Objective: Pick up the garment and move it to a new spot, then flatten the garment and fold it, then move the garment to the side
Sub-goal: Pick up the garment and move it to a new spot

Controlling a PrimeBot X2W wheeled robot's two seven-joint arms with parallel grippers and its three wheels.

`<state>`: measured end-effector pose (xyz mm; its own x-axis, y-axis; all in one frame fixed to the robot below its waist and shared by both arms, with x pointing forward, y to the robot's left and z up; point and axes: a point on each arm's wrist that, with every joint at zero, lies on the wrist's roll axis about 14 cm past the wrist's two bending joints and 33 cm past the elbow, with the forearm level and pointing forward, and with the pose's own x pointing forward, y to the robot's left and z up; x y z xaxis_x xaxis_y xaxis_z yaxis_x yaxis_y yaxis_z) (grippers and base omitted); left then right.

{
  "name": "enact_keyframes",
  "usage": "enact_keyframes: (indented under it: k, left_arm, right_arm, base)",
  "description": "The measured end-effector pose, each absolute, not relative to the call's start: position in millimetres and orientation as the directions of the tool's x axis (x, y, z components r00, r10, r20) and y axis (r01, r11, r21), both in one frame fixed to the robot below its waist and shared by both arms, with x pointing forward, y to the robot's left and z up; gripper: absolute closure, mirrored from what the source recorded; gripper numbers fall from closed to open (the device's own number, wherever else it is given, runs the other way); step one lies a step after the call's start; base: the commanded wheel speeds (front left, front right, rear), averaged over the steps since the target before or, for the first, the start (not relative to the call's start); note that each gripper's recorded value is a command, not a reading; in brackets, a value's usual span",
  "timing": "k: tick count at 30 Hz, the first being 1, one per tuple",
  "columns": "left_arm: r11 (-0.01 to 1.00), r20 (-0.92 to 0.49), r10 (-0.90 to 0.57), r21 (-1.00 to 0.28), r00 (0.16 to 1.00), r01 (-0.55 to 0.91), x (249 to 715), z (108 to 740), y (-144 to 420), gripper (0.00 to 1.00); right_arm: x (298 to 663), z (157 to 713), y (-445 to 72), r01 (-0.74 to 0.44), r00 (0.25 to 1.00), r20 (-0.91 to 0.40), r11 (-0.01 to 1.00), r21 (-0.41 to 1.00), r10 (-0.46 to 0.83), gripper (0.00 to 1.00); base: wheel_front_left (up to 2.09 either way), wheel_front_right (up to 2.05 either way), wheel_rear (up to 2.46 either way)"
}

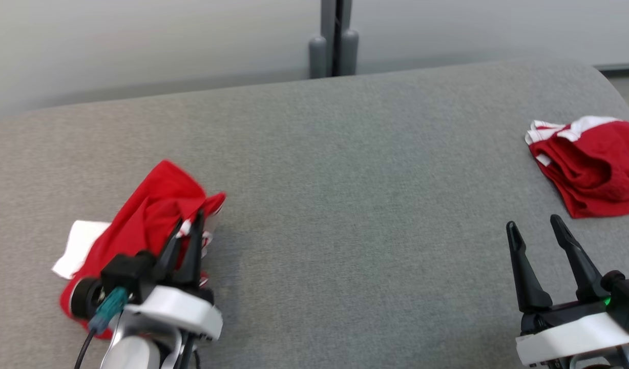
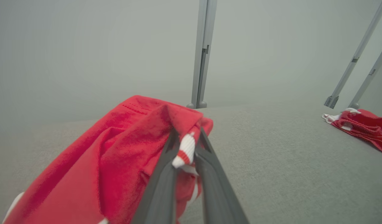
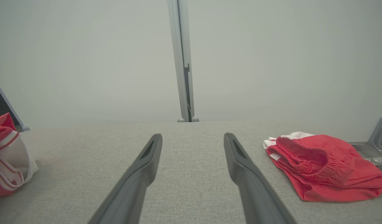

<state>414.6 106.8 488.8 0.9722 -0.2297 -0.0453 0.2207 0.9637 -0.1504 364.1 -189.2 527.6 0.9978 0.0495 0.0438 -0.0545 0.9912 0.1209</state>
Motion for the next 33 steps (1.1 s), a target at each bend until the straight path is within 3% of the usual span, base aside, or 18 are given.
enact_keyframes:
  k: [9,18,19,20,21,27,33]
  left_arm:
    - [0.838,0.077,-0.515,-0.162,0.854,0.521,450.6,513.0,-2.9,1.00]
    - [0.710,-0.029,-0.689,-0.227,0.724,0.667,443.6,461.1,-73.4,1.00]
    - [0.703,-0.042,-0.697,-0.237,0.716,0.671,442.4,454.9,-76.9,0.85]
    - [0.703,-0.042,-0.697,-0.237,0.716,0.671,442.4,454.9,-76.9,0.16]
    - [0.689,-0.061,-0.712,-0.252,0.700,0.679,439.0,444.5,-82.9,0.00]
    - [0.677,-0.047,-0.721,-0.263,0.691,0.688,437.7,446.0,-86.2,0.00]
    - [0.768,0.028,-0.606,-0.243,0.795,0.593,454.3,473.8,-47.0,0.00]
  right_arm:
    - [369.2,514.9,-206.9,0.016,0.999,0.027,0.991,0.131,-0.020,0.00]
    - [362.8,490.4,-234.9,0.125,0.992,-0.023,0.983,0.134,-0.123,0.00]
    - [362.5,487.3,-236.8,0.132,0.991,-0.030,0.982,0.133,-0.130,0.00]
    - [362.5,487.3,-236.8,0.132,0.991,-0.030,0.982,0.133,-0.130,0.00]
    - [362.2,483.0,-240.2,0.146,0.989,-0.039,0.980,0.131,-0.142,0.00]
    - [366.2,482.2,-241.2,0.147,0.989,-0.033,0.980,0.132,-0.144,0.00]
    - [376.9,488.7,-227.4,0.096,0.995,-0.004,0.985,0.147,-0.096,0.00]
  base:
    - [0.00,0.00,0.00]
    - [0.00,0.00,0.00]
    - [0.00,0.00,0.00]
    - [0.00,0.00,0.00]
    - [0.00,0.00,0.00]
    - [0.00,0.00,0.00]
    - [0.00,0.00,0.00]
